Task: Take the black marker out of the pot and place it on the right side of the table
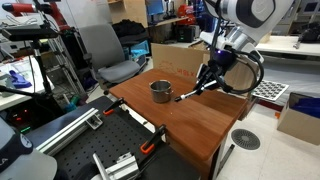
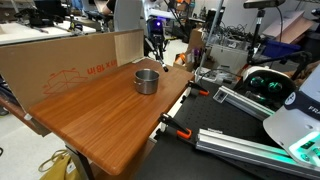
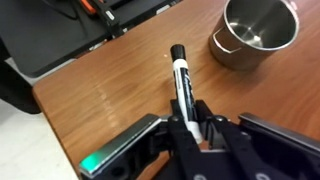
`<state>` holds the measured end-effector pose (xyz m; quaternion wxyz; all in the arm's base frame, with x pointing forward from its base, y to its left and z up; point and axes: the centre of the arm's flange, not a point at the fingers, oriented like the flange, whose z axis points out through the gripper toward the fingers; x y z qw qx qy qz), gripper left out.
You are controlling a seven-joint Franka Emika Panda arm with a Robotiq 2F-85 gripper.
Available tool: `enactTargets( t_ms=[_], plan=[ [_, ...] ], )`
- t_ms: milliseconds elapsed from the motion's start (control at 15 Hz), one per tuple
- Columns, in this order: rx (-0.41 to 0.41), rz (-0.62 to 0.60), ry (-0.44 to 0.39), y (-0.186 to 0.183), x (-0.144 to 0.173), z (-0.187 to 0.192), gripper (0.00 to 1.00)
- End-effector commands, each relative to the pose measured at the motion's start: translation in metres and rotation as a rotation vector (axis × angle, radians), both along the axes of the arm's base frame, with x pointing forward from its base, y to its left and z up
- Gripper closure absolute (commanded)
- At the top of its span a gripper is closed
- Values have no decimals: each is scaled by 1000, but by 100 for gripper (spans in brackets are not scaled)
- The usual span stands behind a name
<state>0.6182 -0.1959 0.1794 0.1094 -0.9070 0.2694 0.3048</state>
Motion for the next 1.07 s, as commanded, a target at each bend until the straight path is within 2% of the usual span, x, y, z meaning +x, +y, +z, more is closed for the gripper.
enactTargets(
  t_ms=[0,200,800,867,933,1000],
  plan=[
    [28,-43,49,-11,26,-12,95],
    [13,-78,90,-16,31,-28,95],
    [-48,-153,138,-21,46,-66,95],
    [-56,-146,136,-21,47,-67,53],
    [-62,-131,131,-21,47,-67,53],
    [-68,-125,119,-21,48,-66,45]
  ],
)
